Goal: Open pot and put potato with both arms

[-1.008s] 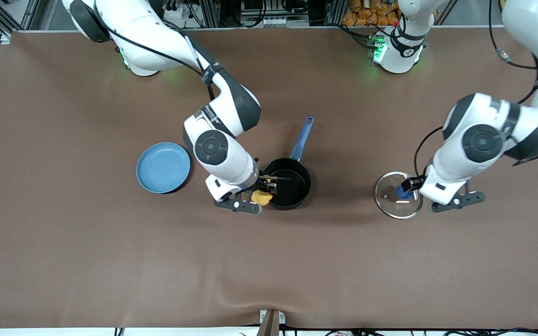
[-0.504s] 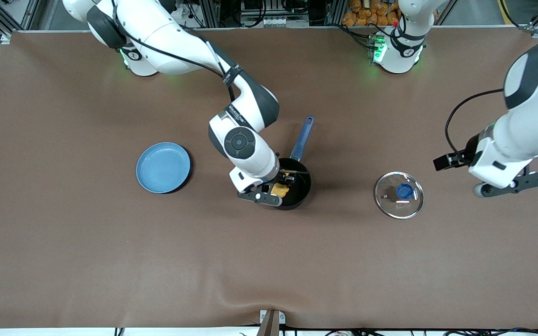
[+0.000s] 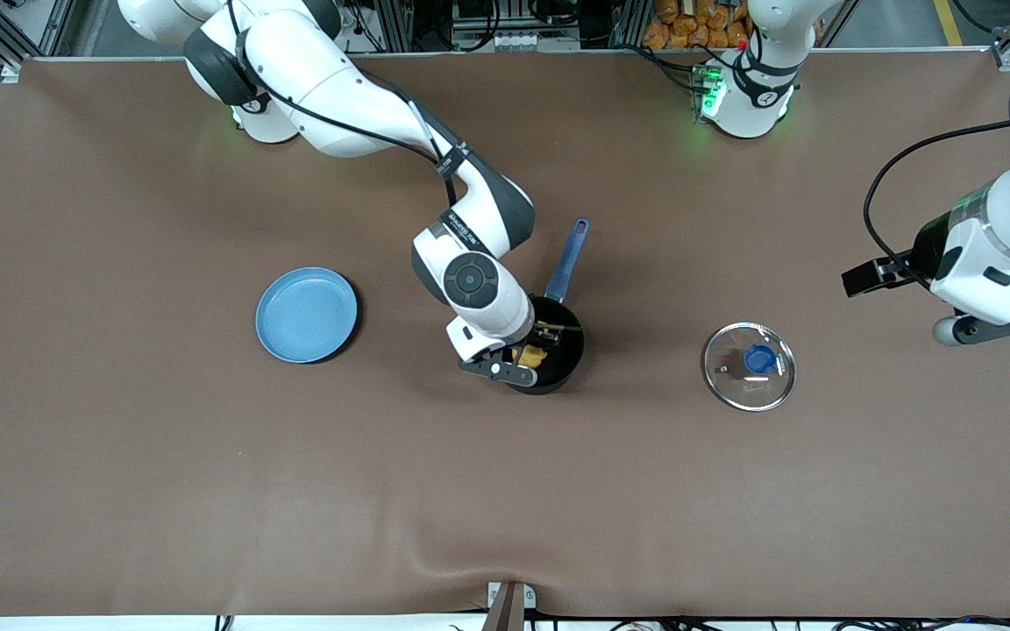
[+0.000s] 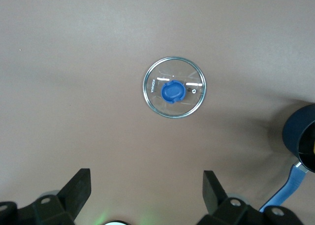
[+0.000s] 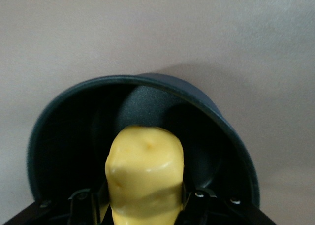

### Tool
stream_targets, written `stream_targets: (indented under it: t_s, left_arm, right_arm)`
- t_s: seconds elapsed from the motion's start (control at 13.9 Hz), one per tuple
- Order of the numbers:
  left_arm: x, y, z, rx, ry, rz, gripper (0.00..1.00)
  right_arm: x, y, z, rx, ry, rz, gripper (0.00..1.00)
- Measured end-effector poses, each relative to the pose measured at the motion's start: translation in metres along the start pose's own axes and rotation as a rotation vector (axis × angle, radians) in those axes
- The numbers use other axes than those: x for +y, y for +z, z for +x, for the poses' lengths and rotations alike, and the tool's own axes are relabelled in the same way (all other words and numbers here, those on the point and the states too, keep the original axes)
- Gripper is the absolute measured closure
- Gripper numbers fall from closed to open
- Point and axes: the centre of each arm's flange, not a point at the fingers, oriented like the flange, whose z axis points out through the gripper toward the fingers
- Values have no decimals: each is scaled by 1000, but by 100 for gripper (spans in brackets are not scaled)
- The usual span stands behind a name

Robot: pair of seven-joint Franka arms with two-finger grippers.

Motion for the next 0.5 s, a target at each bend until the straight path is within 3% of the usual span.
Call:
stream_targets:
  t_s: [0.5]
  left_arm:
    - [-23,-13,1,12,-6,-7,0]
  right_arm:
    - [-3,23,-11,-3,0,-5,40]
